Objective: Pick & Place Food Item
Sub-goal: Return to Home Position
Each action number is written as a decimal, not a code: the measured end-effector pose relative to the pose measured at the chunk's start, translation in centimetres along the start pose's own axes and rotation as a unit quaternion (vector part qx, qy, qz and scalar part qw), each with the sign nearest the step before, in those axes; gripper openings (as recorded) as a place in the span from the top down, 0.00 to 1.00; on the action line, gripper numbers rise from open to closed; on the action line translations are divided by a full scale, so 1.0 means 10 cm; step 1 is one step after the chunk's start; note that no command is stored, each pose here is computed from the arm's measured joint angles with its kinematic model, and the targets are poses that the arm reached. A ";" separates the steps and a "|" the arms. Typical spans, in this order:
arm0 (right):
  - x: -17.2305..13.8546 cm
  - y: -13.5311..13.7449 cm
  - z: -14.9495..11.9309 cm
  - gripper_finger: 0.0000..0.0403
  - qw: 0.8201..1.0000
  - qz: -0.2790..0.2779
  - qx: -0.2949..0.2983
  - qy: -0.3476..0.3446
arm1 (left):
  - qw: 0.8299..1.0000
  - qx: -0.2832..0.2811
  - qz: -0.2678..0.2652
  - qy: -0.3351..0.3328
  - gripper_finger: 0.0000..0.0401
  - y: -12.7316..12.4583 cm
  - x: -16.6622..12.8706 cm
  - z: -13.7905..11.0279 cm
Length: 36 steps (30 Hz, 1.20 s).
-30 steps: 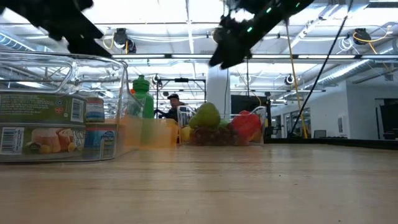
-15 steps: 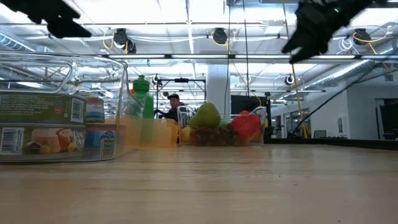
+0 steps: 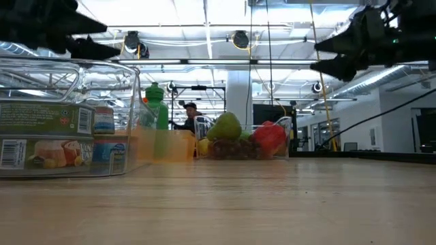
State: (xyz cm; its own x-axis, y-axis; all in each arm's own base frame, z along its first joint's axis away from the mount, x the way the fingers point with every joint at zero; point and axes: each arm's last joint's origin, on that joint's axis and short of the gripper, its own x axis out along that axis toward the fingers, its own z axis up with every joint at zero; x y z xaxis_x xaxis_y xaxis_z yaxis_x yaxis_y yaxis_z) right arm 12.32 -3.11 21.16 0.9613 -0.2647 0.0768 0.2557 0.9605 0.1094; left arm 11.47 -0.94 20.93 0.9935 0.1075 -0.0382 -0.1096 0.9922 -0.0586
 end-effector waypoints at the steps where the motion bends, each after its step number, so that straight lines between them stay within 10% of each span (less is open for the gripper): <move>1: -0.02 0.00 0.00 0.04 1.000 0.001 -0.001 0.000 | 1.000 -0.007 0.000 -0.001 0.01 0.01 -0.01 -0.05; 14: -0.23 0.01 -0.15 0.04 0.994 0.068 0.003 -0.086 | 0.997 -0.013 -0.005 -0.077 0.01 0.07 -0.18 -0.29; 36: -0.20 -0.01 -0.42 0.04 0.996 0.062 -0.032 0.052 | 0.999 0.020 -0.010 -0.045 0.01 0.06 -0.17 -0.35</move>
State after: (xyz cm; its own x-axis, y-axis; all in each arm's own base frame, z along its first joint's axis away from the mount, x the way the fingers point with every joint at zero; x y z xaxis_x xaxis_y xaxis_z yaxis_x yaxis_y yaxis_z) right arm 10.79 -2.33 16.82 0.9905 -0.1365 -0.0183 0.1371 0.9897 0.0417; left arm 9.58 -0.71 17.42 0.9945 0.0912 0.0517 -0.0904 0.9957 -0.0176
